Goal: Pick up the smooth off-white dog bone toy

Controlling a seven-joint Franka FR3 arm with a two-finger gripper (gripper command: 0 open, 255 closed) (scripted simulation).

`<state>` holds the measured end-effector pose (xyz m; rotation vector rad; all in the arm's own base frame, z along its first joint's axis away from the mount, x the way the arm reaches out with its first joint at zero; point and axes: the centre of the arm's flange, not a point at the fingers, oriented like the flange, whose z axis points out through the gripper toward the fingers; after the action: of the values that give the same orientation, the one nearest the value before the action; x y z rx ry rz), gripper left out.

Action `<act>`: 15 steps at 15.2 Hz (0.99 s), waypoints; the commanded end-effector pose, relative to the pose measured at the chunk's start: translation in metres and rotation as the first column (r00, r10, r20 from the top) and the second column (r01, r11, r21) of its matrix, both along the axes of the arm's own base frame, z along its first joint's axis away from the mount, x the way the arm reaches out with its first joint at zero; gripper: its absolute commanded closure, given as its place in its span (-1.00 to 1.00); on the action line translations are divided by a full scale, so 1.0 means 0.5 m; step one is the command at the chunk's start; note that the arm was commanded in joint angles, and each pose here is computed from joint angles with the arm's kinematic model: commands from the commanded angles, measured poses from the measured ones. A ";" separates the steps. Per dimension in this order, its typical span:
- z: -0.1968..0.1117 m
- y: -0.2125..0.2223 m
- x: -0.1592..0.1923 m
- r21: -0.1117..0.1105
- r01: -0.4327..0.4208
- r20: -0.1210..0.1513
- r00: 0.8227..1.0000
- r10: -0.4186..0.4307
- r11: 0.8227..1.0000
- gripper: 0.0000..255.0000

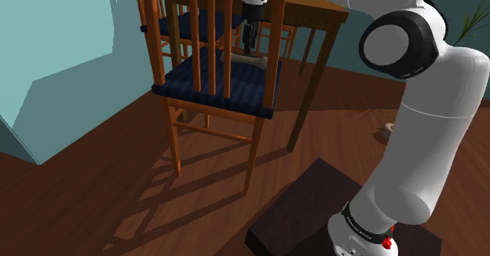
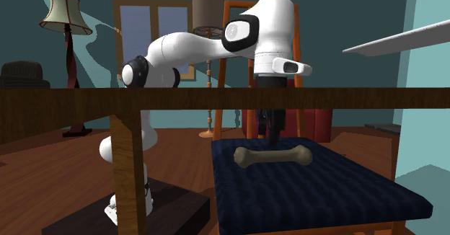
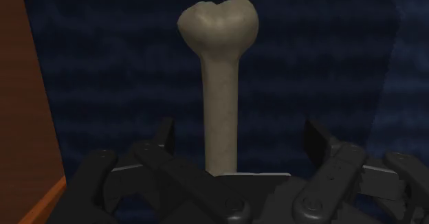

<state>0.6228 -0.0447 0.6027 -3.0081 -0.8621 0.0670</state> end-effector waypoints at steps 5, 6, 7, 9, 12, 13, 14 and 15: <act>-0.042 0.003 0.045 0.005 -0.052 -0.009 0.999 0.052 0.999 -1.00; -0.053 0.003 0.045 0.005 -0.052 -0.009 0.999 0.052 0.999 -1.00; -0.064 0.003 0.045 0.005 -0.052 -0.009 0.999 0.052 0.999 -1.00; -0.080 0.003 0.045 0.005 -0.052 -0.009 0.999 0.052 0.999 -1.00; -0.080 0.005 0.043 0.004 -0.052 -0.009 0.999 0.052 0.999 1.00; -0.080 0.005 0.043 0.004 -0.052 -0.009 0.999 0.052 0.999 1.00; -0.080 0.004 0.043 0.004 -0.052 -0.009 0.999 0.052 0.999 1.00; -0.080 0.004 0.043 0.004 -0.052 -0.009 0.999 0.052 0.999 1.00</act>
<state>0.6443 -0.0424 0.5633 -2.9795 -0.9389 0.0771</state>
